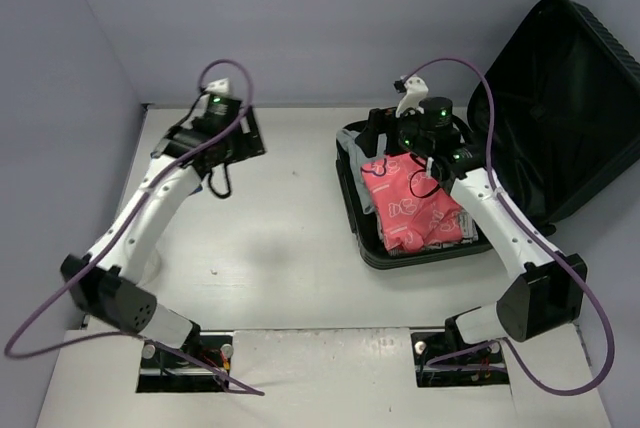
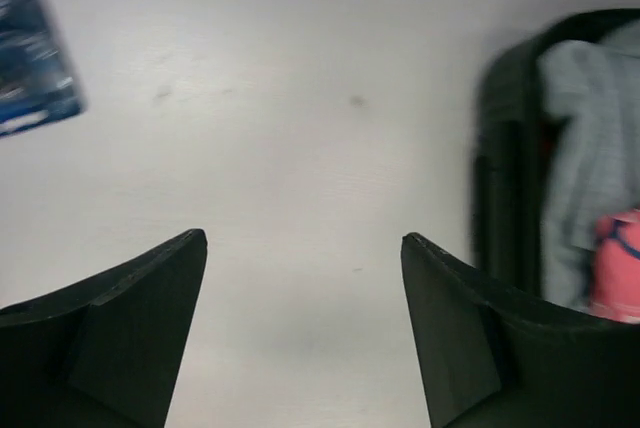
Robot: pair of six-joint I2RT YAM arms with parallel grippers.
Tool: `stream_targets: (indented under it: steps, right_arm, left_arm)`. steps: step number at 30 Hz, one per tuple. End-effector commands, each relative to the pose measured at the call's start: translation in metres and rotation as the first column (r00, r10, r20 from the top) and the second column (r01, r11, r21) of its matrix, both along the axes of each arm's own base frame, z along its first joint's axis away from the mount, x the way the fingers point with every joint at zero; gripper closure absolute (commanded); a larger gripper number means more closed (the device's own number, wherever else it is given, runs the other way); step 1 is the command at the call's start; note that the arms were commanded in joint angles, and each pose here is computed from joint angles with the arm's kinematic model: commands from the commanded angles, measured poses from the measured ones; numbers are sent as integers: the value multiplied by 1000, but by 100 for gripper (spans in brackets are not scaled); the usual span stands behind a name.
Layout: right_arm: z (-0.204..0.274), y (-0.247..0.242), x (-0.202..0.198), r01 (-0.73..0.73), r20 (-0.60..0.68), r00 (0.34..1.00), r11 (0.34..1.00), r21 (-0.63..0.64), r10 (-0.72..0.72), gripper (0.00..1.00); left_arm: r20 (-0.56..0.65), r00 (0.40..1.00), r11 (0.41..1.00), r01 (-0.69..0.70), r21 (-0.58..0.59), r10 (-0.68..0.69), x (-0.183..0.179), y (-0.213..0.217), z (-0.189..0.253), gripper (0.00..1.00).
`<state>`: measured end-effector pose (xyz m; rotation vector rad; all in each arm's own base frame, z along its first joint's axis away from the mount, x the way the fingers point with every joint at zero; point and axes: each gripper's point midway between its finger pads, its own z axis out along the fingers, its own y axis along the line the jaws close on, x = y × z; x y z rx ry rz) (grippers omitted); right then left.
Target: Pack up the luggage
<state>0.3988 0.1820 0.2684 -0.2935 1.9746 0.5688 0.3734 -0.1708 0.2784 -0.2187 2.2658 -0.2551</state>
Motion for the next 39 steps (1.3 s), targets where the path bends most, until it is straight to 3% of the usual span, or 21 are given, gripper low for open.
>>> stream_targets:
  steps: [1,5,8,14,22,29,34,39]
  right_arm:
    - [17,11,3,-23,54,998,1000,9,23,16]
    - [5,26,1,-58,34,998,998,0,58,16]
    - [-9,43,-1,-102,7,995,995,-1,102,16]
    - [-20,78,-14,-181,-15,983,983,0,181,15]
    - [-16,82,-28,-195,-6,981,981,9,195,15]
    - [-23,78,-32,-183,-20,983,983,1,183,15]
    - [-28,78,-31,-182,-29,983,983,-4,182,15]
    - [-34,78,-27,-177,-41,984,984,-14,176,15]
  left_arm:
    - [-123,981,981,-135,140,152,-44,83,-24,27]
    - [-167,939,949,-277,152,300,-74,159,-43,25]
    - [-211,938,961,-262,92,276,-73,165,-63,25]
    - [-196,930,950,-300,82,311,-20,173,-80,25]
    - [-296,831,882,-453,127,470,52,243,-131,25]
    - [-326,791,853,-505,128,518,96,282,-154,25]
    - [-273,796,837,-543,73,540,132,309,-149,25]
    - [-289,799,846,-525,92,527,147,315,-162,35]
